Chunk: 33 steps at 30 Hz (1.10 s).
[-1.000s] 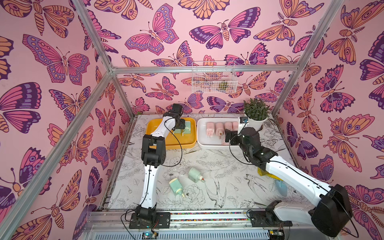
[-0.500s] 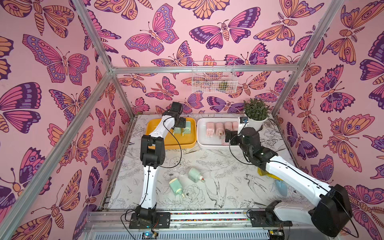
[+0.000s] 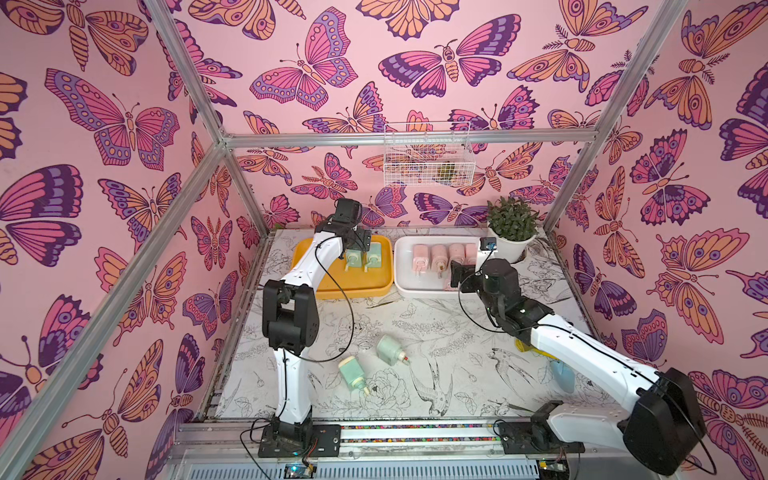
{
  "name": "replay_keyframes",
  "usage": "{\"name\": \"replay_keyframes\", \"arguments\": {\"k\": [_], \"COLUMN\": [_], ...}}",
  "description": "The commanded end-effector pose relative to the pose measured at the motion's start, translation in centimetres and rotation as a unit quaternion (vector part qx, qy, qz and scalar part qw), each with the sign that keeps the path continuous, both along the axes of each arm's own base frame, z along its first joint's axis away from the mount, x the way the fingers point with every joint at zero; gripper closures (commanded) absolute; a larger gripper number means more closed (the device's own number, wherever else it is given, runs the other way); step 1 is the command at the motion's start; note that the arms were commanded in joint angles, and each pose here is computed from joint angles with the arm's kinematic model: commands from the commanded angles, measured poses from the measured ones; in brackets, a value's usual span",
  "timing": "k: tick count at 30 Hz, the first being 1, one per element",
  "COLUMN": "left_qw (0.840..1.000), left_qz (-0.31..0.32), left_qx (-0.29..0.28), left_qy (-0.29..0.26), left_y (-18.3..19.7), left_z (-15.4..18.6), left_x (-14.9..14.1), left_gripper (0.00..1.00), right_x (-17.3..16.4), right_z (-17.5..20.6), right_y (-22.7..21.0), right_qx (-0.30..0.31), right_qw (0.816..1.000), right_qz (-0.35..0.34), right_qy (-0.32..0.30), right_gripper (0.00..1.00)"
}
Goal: Place the pencil sharpeners by color into the storage box
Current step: Place the pencil sharpener in the storage box, then pick up the pencil sharpener from the center of the board.
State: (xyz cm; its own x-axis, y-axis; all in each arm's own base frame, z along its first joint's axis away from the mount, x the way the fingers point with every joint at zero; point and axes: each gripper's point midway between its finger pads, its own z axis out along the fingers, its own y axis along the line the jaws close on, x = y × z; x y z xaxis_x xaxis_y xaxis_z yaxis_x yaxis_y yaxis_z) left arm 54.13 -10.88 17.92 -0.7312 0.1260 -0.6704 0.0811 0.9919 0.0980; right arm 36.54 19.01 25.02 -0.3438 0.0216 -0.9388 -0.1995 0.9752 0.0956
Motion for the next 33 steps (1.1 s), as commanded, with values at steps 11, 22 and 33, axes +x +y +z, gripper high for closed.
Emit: {"name": "replay_keyframes", "arguments": {"k": [11,22,33], "left_qw": [0.985,0.977,0.984], "left_qz": [0.034,0.106,0.135], "left_qx": [-0.091,-0.127,-0.089], "left_qy": [-0.143,-0.137,-0.073], "left_y": [-0.7,1.8,2.2], "left_z": [5.4,6.0,3.1], "left_x": [-9.1,-17.9,-23.4], "left_gripper": [0.0,0.0,0.0], "right_x": [0.1,0.7,0.8], "right_z": [1.1,0.1,-0.9], "right_y": [3.3,2.1,0.6], "right_qx": [0.044,0.058,0.07], "right_qw": [0.997,0.998,0.997], "right_qz": [0.069,0.026,-0.024], "right_qy": [-0.005,-0.007,0.002], "right_gripper": [0.01,0.01,0.01]}}
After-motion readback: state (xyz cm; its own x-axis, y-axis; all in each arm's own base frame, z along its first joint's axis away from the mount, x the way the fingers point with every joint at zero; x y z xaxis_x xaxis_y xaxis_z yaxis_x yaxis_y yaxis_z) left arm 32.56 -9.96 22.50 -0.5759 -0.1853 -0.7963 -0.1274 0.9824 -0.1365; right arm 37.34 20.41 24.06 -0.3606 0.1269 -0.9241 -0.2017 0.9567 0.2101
